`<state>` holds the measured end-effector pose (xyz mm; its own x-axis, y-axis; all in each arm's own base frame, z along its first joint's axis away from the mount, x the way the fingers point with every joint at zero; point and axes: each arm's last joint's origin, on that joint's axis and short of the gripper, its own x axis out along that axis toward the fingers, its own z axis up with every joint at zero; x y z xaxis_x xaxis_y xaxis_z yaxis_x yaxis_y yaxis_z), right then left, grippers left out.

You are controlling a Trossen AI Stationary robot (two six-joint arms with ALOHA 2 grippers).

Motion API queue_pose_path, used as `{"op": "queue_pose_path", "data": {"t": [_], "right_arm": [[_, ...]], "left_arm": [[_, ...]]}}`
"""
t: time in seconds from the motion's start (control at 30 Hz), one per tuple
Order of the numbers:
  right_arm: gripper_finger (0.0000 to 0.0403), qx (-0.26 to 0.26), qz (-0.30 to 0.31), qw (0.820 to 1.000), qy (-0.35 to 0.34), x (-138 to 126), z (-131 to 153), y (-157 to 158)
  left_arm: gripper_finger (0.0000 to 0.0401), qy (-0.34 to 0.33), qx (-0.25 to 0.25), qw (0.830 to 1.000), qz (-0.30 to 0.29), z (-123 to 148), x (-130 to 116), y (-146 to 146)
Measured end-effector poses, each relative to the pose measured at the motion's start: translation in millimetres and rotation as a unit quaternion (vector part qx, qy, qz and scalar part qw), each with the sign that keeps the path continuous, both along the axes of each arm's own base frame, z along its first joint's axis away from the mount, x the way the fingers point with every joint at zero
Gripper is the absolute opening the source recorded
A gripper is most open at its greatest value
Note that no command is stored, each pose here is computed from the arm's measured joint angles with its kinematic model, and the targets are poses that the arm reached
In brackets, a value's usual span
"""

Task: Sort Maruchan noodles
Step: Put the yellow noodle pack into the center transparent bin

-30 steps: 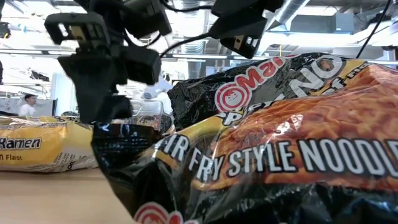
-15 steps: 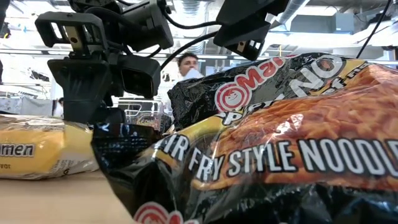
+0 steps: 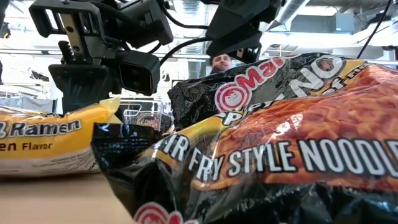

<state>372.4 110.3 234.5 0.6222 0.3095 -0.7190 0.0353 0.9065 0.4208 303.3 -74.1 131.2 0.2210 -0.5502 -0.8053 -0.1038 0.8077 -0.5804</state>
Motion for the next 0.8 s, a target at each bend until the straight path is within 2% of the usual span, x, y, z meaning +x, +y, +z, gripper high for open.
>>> {"op": "queue_pose_path", "data": {"t": [0.23, 0.43, 0.8], "right_arm": [[0.0127, 0.003, -0.008, 1.0, 0.001, 1.6, 0.1, -5.3], [0.0127, 0.005, -0.006, 1.0, -0.002, 1.8, 2.9, -5.1], [0.0127, 0.002, -0.019, 0.999, -0.041, -5.5, 55.7, -25.8]], "left_arm": [[0.0, -0.003, -0.012, 1.0, -0.016, 1.5, 0.1, -0.9], [0.0001, -0.039, -0.019, 0.999, -0.025, 22.5, 3.2, -1.8], [0.0001, -0.089, 0.013, 0.996, -0.008, 55.5, -5.6, 16.0]]}}
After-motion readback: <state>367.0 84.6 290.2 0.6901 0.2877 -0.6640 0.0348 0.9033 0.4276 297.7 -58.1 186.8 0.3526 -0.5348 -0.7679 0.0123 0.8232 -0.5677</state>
